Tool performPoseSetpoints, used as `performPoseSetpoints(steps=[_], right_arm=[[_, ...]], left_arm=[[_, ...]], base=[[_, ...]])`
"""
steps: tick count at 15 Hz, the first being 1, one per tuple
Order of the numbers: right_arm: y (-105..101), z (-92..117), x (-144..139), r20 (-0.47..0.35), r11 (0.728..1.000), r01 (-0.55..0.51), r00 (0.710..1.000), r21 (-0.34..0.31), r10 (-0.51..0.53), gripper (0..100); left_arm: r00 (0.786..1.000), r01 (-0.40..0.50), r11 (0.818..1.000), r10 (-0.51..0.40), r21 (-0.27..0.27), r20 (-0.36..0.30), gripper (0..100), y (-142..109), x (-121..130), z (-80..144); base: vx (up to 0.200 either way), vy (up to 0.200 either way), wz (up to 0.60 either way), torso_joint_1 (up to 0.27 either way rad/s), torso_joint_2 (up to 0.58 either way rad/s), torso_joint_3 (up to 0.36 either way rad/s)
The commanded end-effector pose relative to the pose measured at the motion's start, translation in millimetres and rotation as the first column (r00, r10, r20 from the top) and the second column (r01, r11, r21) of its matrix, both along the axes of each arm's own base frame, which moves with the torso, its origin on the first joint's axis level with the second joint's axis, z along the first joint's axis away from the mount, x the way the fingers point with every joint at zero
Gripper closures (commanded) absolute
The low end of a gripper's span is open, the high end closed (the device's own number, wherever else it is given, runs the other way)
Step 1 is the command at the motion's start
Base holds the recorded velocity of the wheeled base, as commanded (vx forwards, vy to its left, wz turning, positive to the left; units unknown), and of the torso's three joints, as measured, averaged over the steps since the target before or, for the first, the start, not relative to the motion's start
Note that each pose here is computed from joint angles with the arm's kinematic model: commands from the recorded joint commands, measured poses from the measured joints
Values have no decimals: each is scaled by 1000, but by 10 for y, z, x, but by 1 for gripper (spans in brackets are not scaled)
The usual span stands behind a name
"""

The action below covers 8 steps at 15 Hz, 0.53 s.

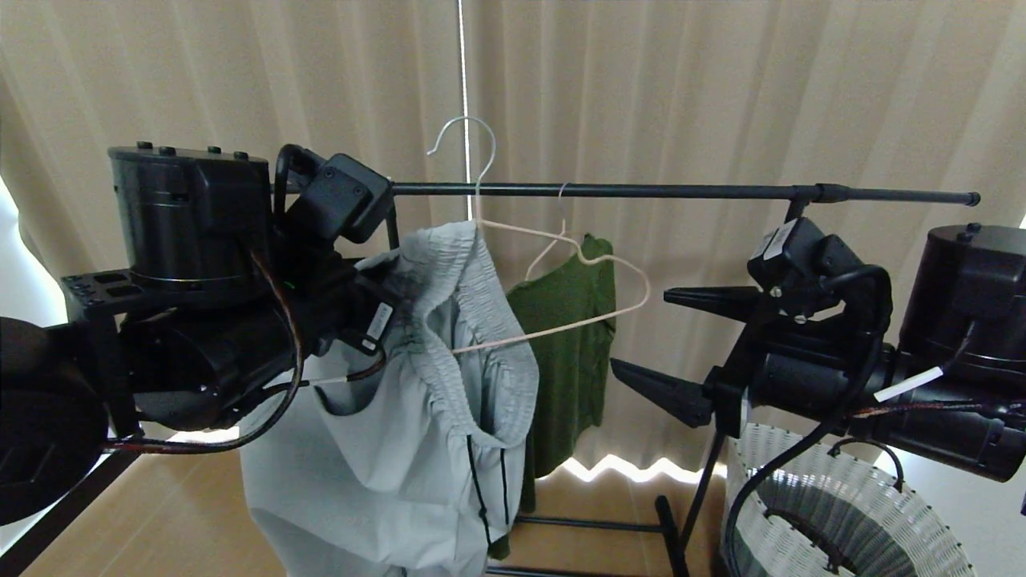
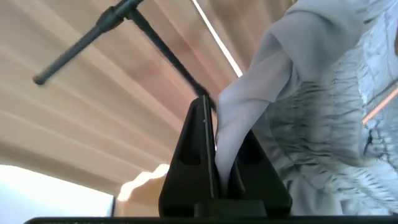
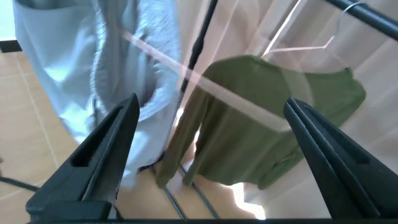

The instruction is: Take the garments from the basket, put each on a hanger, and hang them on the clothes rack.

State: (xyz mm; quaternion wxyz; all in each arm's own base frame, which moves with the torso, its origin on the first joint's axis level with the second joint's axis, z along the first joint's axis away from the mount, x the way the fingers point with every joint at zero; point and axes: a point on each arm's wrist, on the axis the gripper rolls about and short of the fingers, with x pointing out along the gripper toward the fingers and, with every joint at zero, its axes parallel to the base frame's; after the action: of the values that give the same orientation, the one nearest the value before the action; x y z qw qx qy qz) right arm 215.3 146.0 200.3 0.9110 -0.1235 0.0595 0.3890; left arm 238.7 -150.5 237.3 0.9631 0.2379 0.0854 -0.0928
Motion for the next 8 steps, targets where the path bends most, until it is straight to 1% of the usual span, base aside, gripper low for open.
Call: performPoseSetpoints(steps=[1,2,4,6,8], right_arm=[[75,-73,12,-27,1000,-19,999,-9,18,0],[101,-96,21,-36,1000,-21,999,-11,20,0],[219,-173,37,-77,1000,-24,997,-5,23,0],[276,-215,81,-94,1000,-19,995,-6,19,0],[299,-240,128,-100,1000,-9,995,-12,7,0]], left_arm=[[1000,20,994,-19,-108,19,100,-85,-30,108],[999,30,991,-27,-130,24,100,-108,-51,134],[996,63,981,-51,-181,70,100,-169,-101,248],[991,100,974,-80,-204,107,100,-217,-122,300],[987,135,969,-113,-208,114,100,-229,-144,317]], base=[[0,0,0,0,0,0],[0,0,0,0,0,0],[0,0,0,0,0,0],[0,0,0,0,0,0],[0,0,0,0,0,0]])
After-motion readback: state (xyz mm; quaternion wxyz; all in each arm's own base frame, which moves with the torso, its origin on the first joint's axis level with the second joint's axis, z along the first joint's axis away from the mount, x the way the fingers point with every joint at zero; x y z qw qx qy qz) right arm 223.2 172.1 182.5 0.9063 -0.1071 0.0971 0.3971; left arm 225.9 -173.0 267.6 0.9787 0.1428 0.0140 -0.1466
